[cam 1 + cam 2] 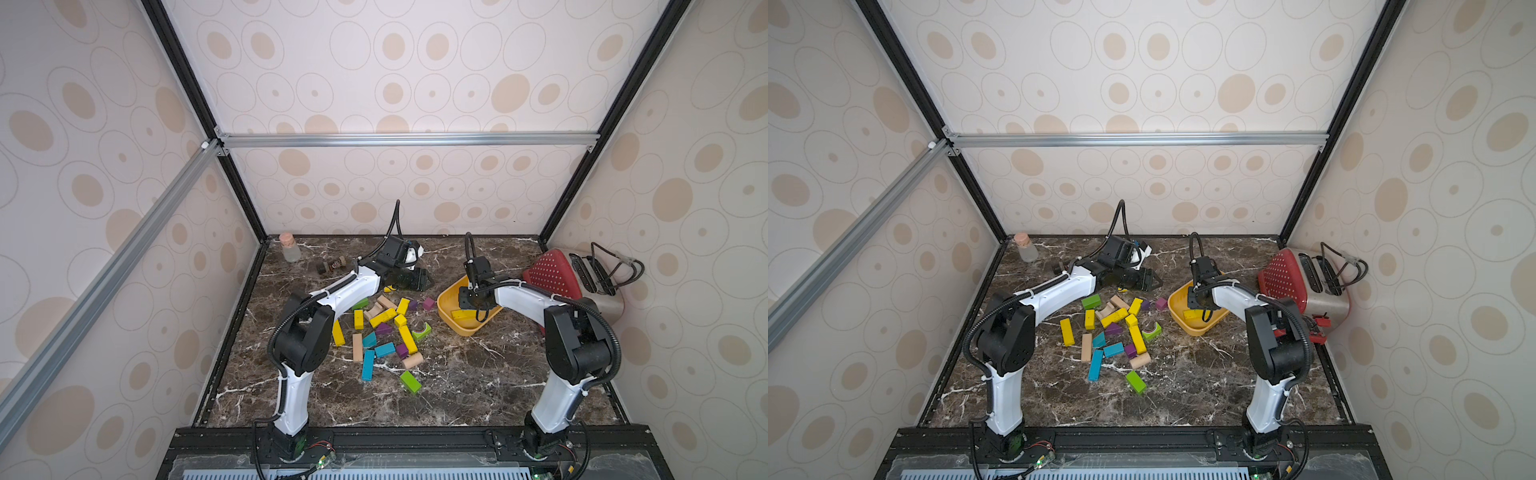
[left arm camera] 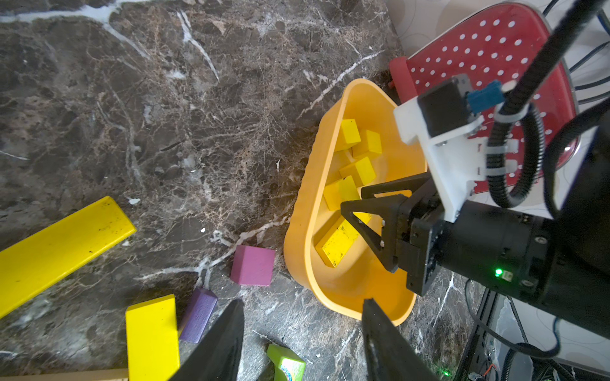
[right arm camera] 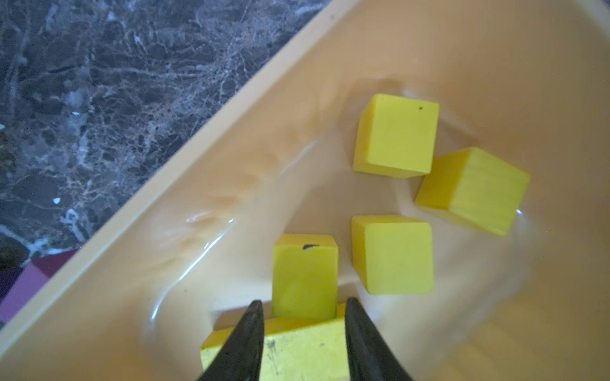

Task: Pick out the yellow building blocks
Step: Place the building block in the storage box, then pick up the building block from the center of the board.

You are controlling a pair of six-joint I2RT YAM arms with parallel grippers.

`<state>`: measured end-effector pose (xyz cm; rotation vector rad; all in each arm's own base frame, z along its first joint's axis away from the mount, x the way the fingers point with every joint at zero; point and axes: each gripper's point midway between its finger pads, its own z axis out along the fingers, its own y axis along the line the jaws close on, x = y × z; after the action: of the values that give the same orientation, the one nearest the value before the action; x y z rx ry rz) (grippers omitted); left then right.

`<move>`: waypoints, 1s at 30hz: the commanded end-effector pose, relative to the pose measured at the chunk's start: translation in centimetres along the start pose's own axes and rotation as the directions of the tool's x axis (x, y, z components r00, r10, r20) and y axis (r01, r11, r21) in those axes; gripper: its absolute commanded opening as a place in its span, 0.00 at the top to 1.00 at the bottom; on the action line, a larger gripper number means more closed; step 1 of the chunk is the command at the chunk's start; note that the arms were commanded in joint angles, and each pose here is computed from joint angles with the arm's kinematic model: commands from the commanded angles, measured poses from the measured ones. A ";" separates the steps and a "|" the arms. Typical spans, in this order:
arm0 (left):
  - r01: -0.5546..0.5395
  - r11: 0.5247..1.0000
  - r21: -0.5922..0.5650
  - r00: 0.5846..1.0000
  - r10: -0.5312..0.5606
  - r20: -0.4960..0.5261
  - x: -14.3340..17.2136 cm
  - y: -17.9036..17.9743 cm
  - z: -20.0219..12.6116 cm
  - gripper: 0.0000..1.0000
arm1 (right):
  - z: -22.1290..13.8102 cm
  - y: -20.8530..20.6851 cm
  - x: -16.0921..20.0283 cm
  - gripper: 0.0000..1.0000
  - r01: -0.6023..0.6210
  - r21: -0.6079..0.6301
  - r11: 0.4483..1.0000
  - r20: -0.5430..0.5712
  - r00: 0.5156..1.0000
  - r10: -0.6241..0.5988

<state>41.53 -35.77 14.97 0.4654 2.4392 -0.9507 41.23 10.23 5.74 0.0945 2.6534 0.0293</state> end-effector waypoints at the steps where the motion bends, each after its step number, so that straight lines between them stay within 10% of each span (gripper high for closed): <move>1: -0.027 1.000 -0.003 1.000 0.027 0.004 -0.2 -0.6 -0.8 0.43 | -1.5 0.0 -0.5 0.58 -0.016 -0.012 1.000 0.038 0.999 0.016; 30: -0.046 0.995 -0.086 0.999 0.044 -0.031 1.7 0.5 -2.8 0.43 | -6.5 5.3 -1.3 0.58 0.100 -0.089 0.991 0.198 0.977 -0.080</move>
<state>39.97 -33.64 13.72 0.4708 2.5053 -0.8448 40.06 14.89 10.79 -0.0445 2.4876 0.1005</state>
